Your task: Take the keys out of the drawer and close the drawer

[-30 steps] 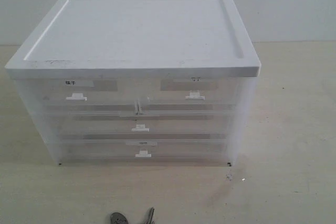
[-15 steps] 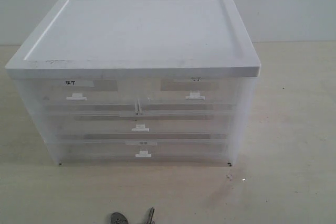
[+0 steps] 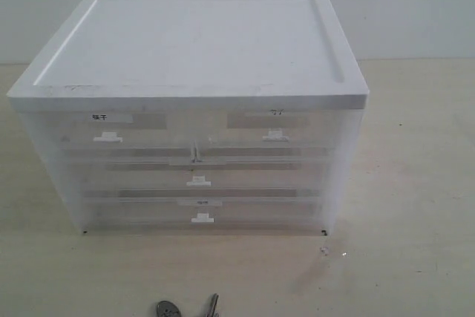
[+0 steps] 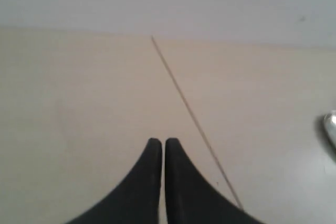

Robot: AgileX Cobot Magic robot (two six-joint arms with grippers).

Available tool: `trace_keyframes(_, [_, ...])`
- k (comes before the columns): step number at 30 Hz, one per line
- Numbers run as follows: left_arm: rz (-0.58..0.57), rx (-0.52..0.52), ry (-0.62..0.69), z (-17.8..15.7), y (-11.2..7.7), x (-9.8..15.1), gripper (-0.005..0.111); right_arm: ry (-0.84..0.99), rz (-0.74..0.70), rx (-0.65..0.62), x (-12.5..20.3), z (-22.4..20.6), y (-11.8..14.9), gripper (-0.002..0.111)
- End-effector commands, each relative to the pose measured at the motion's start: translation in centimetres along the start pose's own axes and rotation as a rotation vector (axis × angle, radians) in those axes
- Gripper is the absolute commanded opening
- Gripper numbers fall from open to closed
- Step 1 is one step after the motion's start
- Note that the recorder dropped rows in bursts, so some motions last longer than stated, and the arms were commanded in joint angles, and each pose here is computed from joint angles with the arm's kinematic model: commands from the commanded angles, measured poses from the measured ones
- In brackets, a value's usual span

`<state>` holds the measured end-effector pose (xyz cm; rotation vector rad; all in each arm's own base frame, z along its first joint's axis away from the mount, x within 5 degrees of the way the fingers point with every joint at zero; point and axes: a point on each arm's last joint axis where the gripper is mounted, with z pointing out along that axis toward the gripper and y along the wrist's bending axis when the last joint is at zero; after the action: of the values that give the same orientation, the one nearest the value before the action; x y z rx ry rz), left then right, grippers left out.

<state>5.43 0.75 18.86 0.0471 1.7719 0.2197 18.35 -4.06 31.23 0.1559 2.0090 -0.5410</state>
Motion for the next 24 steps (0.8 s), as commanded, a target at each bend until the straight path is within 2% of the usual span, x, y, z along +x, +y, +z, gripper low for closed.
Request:
trace_keyframes(1, [-0.002, -0.003, 0.0, 0.0, 0.0, 0.1, 0.004, 0.291, -0.108, -0.24, -1.2, -1.1, 1.5, 0.0])
trace_keyframes(5, [-0.002, -0.003, 0.0, 0.0, 0.0, 0.1, 0.004, 0.403, -0.106, -0.47, -2.9, -3.4, 2.4, 0.0])
trace_keyframes(8, [-0.002, -0.003, 0.0, 0.0, 0.0, 0.1, 0.004, 0.389, -0.174, -0.747, -3.4, -5.5, 3.9, 0.0])
trace_keyframes(12, [-0.002, -0.003, 0.0, 0.0, 0.0, 0.1, 0.004, 0.368, -0.294, -1.055, -1.8, -8.1, 6.9, 0.0])
trace_keyframes(17, [-0.004, -0.003, 0.0, 0.0, 0.0, 0.1, 0.004, 0.452, -0.453, -1.104, 1.7, -9.2, 9.3, 0.0])
trace_keyframes(24, [-0.004, -0.003, 0.0, 0.0, 0.0, 0.1, 0.004, 0.335, -0.602, -1.19, 5.3, -11.9, 13.3, 0.0])
